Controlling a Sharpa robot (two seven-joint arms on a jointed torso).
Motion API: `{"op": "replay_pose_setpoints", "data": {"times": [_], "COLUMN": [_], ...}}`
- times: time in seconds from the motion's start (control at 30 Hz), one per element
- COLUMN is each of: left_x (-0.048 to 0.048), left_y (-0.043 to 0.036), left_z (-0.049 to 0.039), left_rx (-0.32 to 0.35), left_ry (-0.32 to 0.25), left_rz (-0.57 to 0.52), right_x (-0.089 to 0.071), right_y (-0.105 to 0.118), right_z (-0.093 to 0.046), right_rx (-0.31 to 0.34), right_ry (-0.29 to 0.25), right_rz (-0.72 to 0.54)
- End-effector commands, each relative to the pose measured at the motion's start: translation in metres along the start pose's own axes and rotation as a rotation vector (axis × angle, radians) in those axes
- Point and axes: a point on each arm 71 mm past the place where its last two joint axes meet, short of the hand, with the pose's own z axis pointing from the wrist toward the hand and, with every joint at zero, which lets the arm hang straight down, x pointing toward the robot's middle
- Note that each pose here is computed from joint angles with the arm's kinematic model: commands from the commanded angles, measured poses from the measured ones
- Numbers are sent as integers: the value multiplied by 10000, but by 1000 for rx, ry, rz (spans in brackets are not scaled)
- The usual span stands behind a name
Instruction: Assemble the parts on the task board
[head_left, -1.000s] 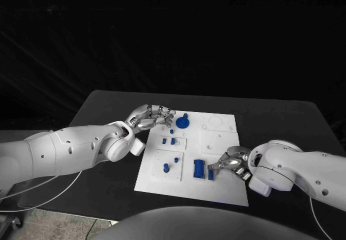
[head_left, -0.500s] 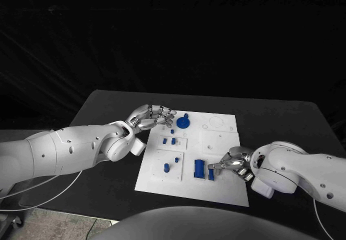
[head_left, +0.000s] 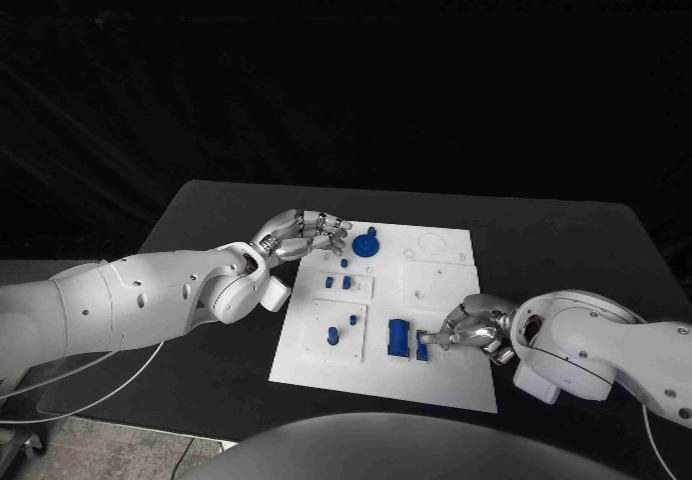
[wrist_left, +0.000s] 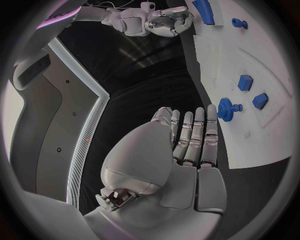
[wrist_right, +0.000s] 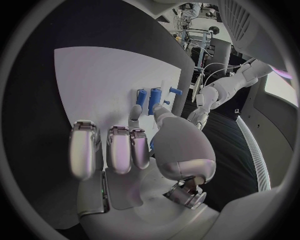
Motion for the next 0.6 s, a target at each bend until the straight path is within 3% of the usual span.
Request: {"op": "replay_pose_setpoints", "data": {"times": [0.03, 0.6], "left_x": [24, 25], "left_y": [0, 6], "left_z": [0, -3], "left_rx": [5, 0], "left_ry": [17, 19], "left_rz": [-15, -17], "right_x": [51, 135], "right_y": [-12, -24], "right_z": [2, 51], "right_rx": [-7, 4], "right_ry": [33, 67], "right_rz": [-68, -93]}}
